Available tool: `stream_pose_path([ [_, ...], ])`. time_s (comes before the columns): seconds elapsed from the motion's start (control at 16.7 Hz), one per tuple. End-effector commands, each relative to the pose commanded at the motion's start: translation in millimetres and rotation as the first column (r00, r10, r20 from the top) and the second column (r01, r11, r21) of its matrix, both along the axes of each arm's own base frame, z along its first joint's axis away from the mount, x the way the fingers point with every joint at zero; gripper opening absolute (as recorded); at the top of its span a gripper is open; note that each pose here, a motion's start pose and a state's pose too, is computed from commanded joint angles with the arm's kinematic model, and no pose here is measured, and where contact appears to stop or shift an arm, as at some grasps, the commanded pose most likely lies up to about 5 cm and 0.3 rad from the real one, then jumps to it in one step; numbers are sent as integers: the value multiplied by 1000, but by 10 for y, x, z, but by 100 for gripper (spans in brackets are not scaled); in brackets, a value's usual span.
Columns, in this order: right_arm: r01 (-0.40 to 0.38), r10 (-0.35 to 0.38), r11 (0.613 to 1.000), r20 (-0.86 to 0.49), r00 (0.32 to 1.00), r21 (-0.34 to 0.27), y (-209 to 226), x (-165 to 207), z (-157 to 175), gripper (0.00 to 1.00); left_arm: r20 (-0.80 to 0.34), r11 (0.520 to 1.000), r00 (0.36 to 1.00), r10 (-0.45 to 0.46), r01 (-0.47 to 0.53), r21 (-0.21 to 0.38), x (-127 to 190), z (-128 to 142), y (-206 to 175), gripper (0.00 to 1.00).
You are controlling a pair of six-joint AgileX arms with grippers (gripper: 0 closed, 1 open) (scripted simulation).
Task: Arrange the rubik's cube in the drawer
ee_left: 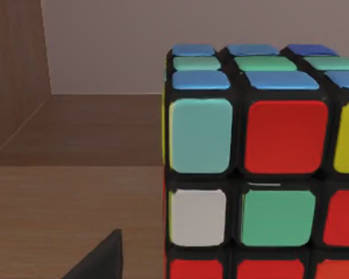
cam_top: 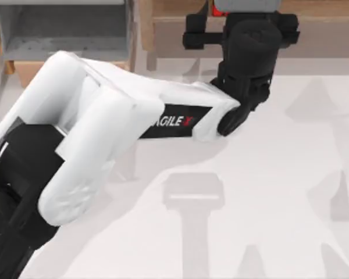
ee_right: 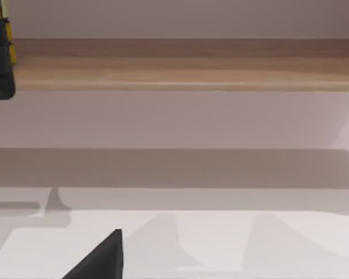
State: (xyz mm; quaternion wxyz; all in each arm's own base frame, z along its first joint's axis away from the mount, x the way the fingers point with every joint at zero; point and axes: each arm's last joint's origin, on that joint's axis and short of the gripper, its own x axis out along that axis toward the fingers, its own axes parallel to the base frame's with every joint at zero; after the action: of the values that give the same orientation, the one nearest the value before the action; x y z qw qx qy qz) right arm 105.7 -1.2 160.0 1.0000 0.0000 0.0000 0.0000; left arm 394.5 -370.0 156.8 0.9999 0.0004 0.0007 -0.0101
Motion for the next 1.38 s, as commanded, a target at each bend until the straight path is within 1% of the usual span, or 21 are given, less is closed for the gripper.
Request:
stream_pose_path([
  [0.3,0,0,1000,0,1000,0,0,0,0,100,3,1000,1000,0,0,-3,343,19,-3,100],
  [0.6,0,0,1000,0,1000,0,0,0,0,100,1,1000,1000,0,0,-1,386,7,4,100],
  [1.38,0,0,1000,0,1000,0,0,0,0,100,1,1000,1000,0,0,-1,386,7,4,2],
])
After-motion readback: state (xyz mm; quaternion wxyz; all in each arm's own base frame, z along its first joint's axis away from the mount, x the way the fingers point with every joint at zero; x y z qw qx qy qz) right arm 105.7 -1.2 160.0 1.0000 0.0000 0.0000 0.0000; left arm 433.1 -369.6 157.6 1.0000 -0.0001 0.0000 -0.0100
